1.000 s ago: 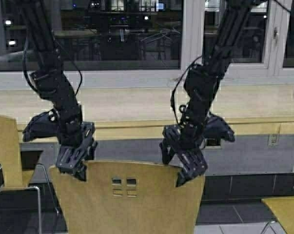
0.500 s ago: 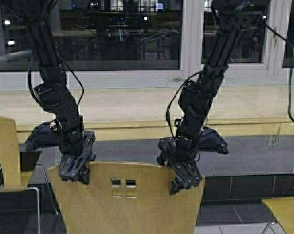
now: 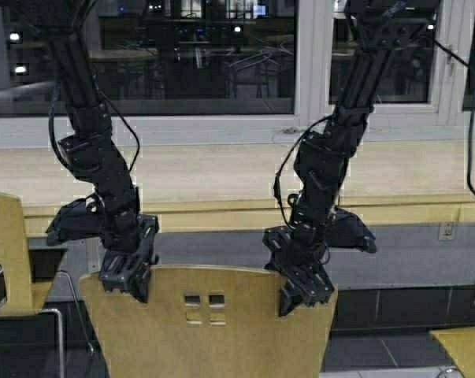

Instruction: Push the chairs under the table

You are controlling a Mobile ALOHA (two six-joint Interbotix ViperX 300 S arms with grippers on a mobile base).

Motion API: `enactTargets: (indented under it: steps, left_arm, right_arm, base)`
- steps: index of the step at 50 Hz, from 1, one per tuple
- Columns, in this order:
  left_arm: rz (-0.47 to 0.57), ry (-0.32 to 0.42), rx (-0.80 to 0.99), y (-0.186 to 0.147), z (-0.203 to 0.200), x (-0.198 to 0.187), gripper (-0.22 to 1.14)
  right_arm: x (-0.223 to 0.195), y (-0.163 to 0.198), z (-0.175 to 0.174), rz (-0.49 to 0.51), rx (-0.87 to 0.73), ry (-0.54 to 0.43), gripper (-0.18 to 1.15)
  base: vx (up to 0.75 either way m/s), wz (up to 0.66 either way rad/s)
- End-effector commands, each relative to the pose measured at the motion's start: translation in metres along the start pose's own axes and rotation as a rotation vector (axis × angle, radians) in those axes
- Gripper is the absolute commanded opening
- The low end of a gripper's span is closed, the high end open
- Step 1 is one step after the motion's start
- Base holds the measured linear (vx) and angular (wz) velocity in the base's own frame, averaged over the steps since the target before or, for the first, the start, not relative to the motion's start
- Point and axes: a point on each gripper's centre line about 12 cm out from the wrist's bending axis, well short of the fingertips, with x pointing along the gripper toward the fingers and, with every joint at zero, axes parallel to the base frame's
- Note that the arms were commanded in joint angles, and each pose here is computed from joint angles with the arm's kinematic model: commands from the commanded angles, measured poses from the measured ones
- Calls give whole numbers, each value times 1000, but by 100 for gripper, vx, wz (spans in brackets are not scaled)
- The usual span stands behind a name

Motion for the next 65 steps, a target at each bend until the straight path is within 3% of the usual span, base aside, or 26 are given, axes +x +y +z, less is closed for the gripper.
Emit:
enactTargets:
  steps: [1,12,44,65]
  left_arm:
    - [-48,-3,3,-18,1,-8,42]
    - [-49,0,7,-19,1,-7,42]
    - [-6,14,45,-1,-4,-24,42]
    - [-30,18,42,-11,-7,-28,42]
  right_arm:
    - [-18,33,3,80,-77,-11,41]
    - [-20,32,18,78,-77,-27,41]
    - [-31,25,10,55,-139,-10,41]
    - [-28,25,12,56,-164,-11,41]
  base:
    - [12,5]
    - [12,13]
    - [19,9]
    - [21,5]
